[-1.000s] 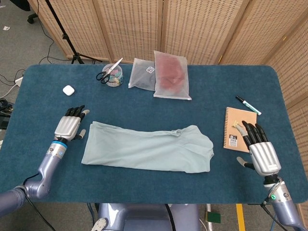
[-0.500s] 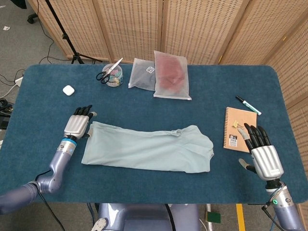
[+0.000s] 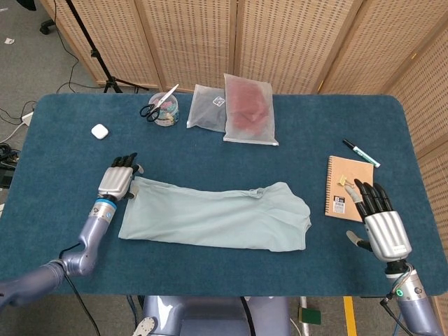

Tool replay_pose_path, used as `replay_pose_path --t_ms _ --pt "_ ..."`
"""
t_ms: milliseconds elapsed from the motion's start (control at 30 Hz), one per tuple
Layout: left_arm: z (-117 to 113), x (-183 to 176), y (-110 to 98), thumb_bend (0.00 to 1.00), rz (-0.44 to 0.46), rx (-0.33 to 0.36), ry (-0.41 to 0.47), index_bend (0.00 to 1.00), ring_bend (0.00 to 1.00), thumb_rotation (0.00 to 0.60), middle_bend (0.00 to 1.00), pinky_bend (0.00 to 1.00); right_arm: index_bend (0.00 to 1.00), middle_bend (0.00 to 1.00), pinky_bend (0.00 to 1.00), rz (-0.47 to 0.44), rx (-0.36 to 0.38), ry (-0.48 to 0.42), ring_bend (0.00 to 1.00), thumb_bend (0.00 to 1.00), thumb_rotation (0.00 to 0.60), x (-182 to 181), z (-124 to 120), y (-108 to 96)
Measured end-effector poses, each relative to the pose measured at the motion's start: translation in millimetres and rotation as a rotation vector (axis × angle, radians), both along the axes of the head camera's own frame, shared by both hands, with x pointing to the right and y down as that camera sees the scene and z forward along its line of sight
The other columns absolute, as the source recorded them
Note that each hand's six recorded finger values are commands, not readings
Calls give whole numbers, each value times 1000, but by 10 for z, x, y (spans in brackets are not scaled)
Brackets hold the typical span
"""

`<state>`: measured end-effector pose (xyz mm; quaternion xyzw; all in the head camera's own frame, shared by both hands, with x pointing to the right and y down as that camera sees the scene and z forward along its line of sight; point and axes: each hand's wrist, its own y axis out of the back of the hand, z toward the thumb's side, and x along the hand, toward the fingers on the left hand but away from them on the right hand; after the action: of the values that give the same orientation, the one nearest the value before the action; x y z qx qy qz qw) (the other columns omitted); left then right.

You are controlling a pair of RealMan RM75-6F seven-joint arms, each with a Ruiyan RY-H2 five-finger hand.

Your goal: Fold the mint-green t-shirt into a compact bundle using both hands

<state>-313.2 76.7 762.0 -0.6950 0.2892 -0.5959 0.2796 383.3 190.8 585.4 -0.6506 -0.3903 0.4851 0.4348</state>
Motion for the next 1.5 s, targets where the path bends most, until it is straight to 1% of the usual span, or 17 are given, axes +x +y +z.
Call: replay_pose_path --t_ms 333,400,467,567,733,900,1000,1167,1233,1367,1500 --pt "86 30 16 426 -22 -11 3 421 0 600 0 0 0 0 0 7 -2 -6 0 103 600 6 4 -8" --pt "92 33 24 426 -25 -11 6 471 0 600 0 0 0 0 0 8 -3 -6 0 103 600 7 6 -8" --pt "95 35 32 426 -34 -8 10 543 0 600 0 0 0 0 0 7 -5 -7 0 103 600 4 10 -5" --pt "97 36 36 427 -48 2 14 611 0 600 0 0 0 0 0 6 -7 -9 0 105 600 0 11 -3" --pt "94 48 45 430 -68 26 22 658 0 600 0 0 0 0 0 8 -11 -11 0 105 600 -3 15 2" --pt "102 63 41 463 -62 31 13 687 0 600 0 0 0 0 0 8 -16 -14 0 105 600 -3 16 4" --pt "103 59 36 485 -63 33 8 727 0 600 0 0 0 0 0 9 -16 -14 0 105 600 -2 15 5" --pt "86 -25 -20 535 -69 41 -18 813 0 600 0 0 0 0 0 10 -17 -17 0 105 600 0 11 5" --pt "72 -78 -53 541 -71 45 -35 830 0 600 0 0 0 0 0 10 -16 -16 0 105 600 0 10 5" --pt "25 -228 -134 543 -76 54 -72 840 0 600 0 0 0 0 0 8 -19 -16 0 105 600 -6 14 9" --pt "-38 -531 -240 544 -79 53 -147 841 0 600 0 0 0 0 0 8 -23 -16 0 105 600 -12 16 17"
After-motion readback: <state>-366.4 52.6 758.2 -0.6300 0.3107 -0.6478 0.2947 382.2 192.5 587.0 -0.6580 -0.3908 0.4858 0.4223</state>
